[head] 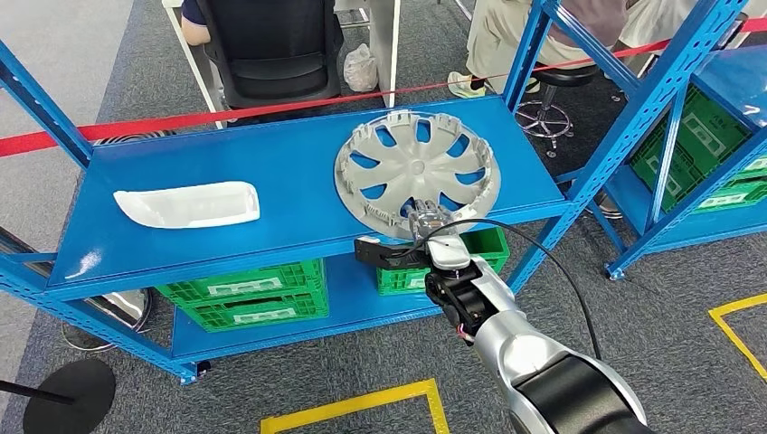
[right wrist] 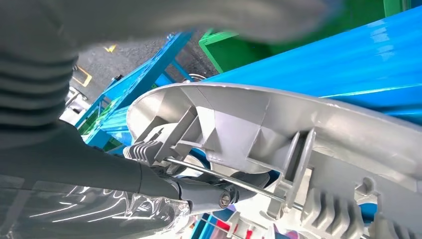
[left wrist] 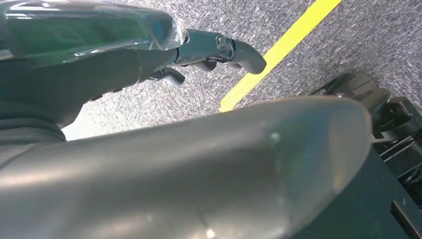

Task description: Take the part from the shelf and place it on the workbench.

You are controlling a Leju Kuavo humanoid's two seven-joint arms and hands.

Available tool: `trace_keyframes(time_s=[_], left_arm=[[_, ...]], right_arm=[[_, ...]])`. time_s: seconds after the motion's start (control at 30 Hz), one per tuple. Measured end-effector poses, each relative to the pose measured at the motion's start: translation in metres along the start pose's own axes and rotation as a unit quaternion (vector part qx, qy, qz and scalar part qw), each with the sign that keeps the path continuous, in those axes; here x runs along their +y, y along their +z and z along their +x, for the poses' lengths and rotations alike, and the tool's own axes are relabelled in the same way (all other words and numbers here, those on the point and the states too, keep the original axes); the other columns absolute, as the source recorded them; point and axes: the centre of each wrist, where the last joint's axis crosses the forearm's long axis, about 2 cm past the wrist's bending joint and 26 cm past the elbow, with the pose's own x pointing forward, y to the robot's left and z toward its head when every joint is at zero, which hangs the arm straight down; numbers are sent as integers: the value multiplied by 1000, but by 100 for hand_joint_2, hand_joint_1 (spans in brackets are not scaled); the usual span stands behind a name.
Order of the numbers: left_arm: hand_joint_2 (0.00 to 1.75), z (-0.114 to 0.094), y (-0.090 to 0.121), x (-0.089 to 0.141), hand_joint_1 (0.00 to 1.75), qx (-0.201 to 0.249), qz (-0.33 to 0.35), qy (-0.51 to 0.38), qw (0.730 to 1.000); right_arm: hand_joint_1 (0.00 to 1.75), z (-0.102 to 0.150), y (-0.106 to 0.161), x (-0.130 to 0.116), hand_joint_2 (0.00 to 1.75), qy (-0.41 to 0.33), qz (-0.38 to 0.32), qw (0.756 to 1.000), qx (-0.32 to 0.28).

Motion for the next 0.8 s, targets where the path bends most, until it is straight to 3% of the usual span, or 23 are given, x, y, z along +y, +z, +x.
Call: trace_keyframes(time_s=[0.8], left_arm=[[0,7,1,-1,0,-7,-5,-1,1000]], right_arm=[[0,0,0,0,175,-12,-13,1000,-2]])
